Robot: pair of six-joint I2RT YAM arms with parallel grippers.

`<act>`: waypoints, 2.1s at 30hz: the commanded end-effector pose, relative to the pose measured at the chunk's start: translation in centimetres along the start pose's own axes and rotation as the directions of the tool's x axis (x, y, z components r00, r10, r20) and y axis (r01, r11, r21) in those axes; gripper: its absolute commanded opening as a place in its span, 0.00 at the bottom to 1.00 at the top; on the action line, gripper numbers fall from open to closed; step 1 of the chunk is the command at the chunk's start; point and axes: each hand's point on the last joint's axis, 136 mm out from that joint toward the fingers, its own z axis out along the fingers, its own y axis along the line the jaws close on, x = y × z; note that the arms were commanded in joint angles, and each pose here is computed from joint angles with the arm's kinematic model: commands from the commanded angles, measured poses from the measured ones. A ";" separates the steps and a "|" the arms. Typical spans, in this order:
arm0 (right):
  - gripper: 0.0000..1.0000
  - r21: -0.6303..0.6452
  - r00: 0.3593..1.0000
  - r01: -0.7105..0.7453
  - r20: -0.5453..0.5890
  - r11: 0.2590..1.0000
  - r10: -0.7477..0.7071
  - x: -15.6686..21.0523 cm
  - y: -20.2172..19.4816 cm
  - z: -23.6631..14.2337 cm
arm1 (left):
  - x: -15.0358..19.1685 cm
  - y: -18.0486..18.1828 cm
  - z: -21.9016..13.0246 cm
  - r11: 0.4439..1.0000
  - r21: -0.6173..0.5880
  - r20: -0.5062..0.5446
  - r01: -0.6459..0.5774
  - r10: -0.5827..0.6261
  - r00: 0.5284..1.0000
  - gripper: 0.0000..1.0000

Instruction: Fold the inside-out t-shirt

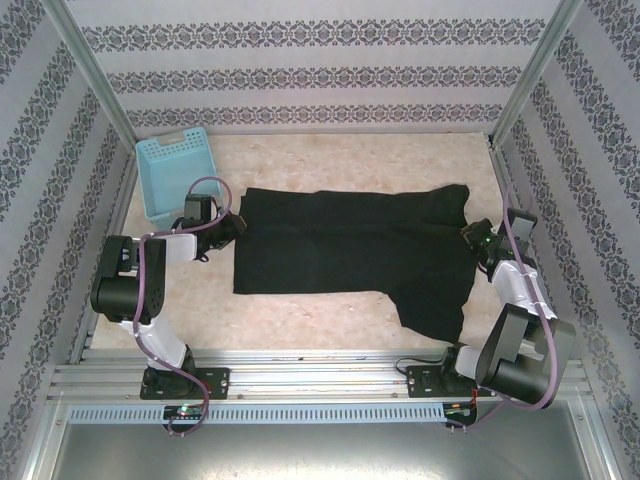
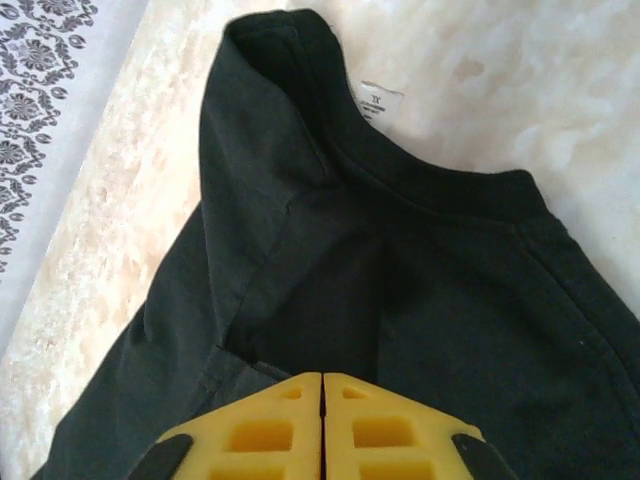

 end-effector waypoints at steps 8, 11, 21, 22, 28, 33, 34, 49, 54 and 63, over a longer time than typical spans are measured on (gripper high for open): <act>0.65 0.043 0.983 0.146 0.102 0.988 -0.150 -2.1 3.7 -2.4 | -4.9 -4.8 -5.1 0.954 -0.205 0.176 -0.219 0.256 0.951 0.46; 0.65 -0.007 0.979 0.197 0.061 0.980 -0.196 -1.4 6.5 -0.6 | -4.9 -8.0 -3.9 0.930 -0.193 0.153 -0.313 0.343 0.927 0.50; 0.66 -0.047 0.958 0.273 -0.078 0.961 -0.276 -0.2 11.2 7.9 | -7.1 -7.6 3.0 0.847 -0.376 -0.006 -0.377 0.404 0.915 0.57; 0.66 -0.045 0.956 0.276 -0.093 0.960 -0.280 -0.1 11.3 8.7 | -7.3 -7.2 3.5 0.832 -0.401 -0.024 -0.383 0.408 0.913 0.57; 0.66 -0.014 0.947 0.287 -0.148 0.958 -0.286 0.0 10.9 11.8 | -7.9 -5.6 6.1 0.782 -0.469 -0.079 -0.411 0.426 0.901 0.65; 0.67 0.006 0.942 0.289 -0.181 0.957 -0.283 0.3 10.1 13.5 | -8.2 -4.9 8.2 0.777 -0.470 -0.116 -0.419 0.416 0.902 0.64; 0.67 0.011 0.941 0.291 -0.185 0.957 -0.284 0.3 10.0 13.7 | -8.2 -4.8 8.5 0.778 -0.468 -0.120 -0.419 0.413 0.903 0.63; 0.69 0.080 0.951 0.264 -0.191 0.961 -0.245 -1.1 7.8 15.3 | -9.2 -3.2 9.2 0.750 -0.520 -0.144 -0.409 0.395 0.907 0.51; 0.70 0.048 0.949 0.278 -0.166 0.959 -0.267 -1.9 9.1 14.8 | -9.5 -3.2 9.1 0.742 -0.522 -0.143 -0.420 0.409 0.901 0.57; 0.72 0.042 0.948 0.287 -0.156 0.957 -0.278 -2.6 9.8 15.2 | -8.9 -3.3 10.5 0.776 -0.476 -0.160 -0.414 0.387 0.908 0.50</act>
